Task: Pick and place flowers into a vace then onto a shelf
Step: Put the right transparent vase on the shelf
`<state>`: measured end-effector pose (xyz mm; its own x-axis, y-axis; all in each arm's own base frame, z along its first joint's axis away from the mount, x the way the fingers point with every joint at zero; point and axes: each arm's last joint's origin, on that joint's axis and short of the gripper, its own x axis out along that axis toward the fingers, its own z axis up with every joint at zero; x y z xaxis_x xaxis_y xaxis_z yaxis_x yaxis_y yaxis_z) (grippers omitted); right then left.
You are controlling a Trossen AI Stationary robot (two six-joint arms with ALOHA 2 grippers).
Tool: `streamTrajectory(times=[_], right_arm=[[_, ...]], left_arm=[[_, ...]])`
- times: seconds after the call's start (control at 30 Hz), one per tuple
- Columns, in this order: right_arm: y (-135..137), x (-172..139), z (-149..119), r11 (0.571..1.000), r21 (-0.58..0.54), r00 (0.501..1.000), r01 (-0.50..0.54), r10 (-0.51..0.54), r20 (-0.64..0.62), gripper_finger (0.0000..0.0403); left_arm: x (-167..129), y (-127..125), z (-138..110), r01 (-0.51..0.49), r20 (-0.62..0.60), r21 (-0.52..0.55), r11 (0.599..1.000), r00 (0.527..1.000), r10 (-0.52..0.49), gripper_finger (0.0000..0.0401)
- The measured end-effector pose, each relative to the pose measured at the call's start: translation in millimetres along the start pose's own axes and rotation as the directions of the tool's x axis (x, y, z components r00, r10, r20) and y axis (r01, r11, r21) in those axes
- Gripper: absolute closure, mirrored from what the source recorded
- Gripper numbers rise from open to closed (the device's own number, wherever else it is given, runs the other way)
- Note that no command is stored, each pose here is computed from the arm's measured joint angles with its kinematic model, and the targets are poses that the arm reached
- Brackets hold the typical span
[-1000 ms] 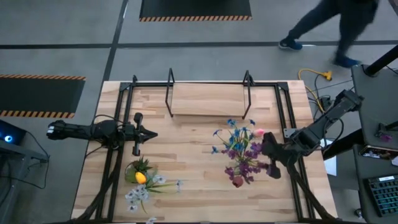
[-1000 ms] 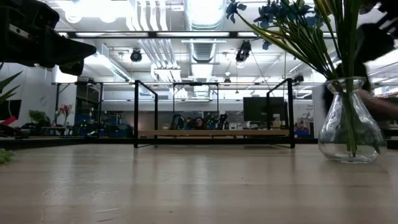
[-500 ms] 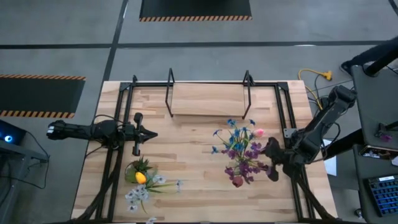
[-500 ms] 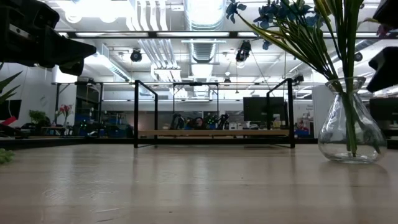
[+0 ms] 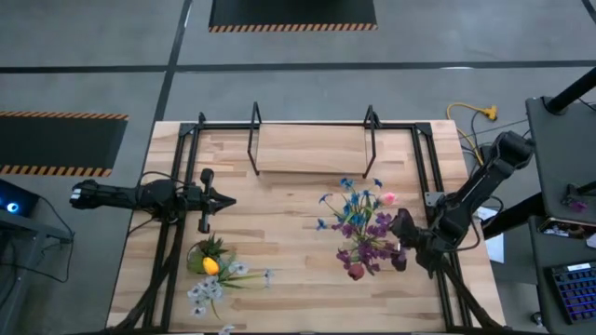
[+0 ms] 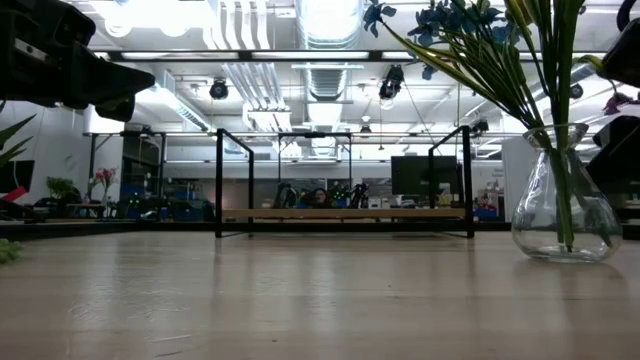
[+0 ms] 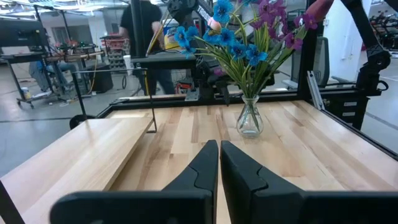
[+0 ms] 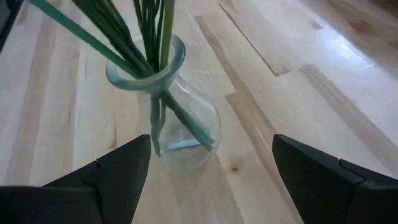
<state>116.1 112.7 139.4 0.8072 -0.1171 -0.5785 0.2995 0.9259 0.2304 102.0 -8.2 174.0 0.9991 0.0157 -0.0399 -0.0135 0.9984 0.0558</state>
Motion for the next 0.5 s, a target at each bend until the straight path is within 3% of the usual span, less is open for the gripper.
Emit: streamTrajectory(times=[0.17,0.37,0.5], right_arm=[[3,5,-4,1.000,-0.018,1.000,-0.016,0.016,0.004,0.0078],[23,-3,7,0.991,0.009,0.984,-0.133,0.133,-0.119,0.0078],[37,-17,19,0.990,-0.030,0.977,-0.139,0.132,-0.167,0.0078]], left_arm=[[0,0,0,0.000,0.000,0.000,1.000,1.000,0.000,0.0401],[0,0,0,0.000,0.000,0.000,1.000,1.000,0.000,0.0401],[0,0,0,0.000,0.000,0.000,1.000,1.000,0.000,0.0401]])
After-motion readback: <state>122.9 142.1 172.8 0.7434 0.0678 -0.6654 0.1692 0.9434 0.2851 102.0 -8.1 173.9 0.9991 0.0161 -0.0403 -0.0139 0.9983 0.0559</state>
